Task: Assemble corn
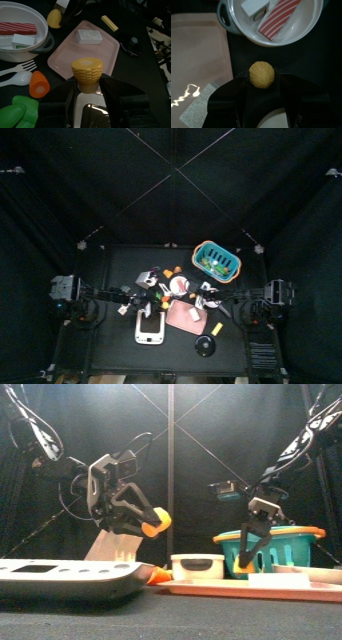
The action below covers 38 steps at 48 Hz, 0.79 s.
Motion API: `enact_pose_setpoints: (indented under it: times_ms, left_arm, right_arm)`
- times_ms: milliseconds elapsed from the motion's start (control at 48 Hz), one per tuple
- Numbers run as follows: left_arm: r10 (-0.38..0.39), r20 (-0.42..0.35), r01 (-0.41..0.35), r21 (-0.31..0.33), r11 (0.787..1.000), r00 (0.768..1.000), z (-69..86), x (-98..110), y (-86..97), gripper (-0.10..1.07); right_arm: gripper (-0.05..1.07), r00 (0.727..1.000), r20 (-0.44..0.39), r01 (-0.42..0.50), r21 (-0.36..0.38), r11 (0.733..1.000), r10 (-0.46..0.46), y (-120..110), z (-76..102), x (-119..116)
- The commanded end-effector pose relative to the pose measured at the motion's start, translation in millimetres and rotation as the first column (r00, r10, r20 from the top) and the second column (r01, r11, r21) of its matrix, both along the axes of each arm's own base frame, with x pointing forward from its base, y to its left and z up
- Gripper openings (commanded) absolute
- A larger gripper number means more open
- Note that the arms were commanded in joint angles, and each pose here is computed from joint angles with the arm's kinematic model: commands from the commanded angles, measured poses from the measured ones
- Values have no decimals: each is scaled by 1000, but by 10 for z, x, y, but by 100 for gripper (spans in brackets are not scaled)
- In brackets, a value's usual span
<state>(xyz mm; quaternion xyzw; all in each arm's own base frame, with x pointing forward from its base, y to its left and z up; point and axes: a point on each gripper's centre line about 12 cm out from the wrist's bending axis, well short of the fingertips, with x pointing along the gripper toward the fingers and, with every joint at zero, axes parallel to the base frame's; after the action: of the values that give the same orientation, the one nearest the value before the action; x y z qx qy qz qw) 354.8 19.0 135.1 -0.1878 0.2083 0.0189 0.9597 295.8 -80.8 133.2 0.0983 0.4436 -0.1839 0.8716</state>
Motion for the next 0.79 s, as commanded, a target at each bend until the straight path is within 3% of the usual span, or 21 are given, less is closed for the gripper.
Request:
enact_pose_setpoints:
  times_ms: [0, 146, 312, 417, 604, 771]
  left_arm:
    - [-2, 20, 2, 7, 1000, 1000, 56, 31, 11, 49]
    - [-29, 31, 28, 27, 999, 999, 85, 52, -11, 49]
    - [-86, 57, 81, 82, 993, 995, 170, 132, -52, 49]
    - [-138, 72, 127, 139, 982, 988, 233, 184, -83, 49]
    - [-226, 98, 196, 251, 948, 969, 363, 259, -120, 49]
    - [-253, 113, 208, 308, 928, 961, 423, 304, -108, 49]
  right_arm:
    - [60, 991, 135, -4, -19, 1000, 6, 11, 384, 67]
    - [60, 955, 295, -18, -16, 1000, 22, 85, 763, 72]
    - [60, 865, 495, -86, -17, 996, 83, 242, 1114, 81]
    - [60, 825, 552, -131, -20, 991, 120, 341, 1176, 104]
    - [60, 785, 591, -201, -37, 979, 184, 511, 1232, 150]
    - [60, 757, 615, -248, -44, 968, 222, 636, 1269, 179]
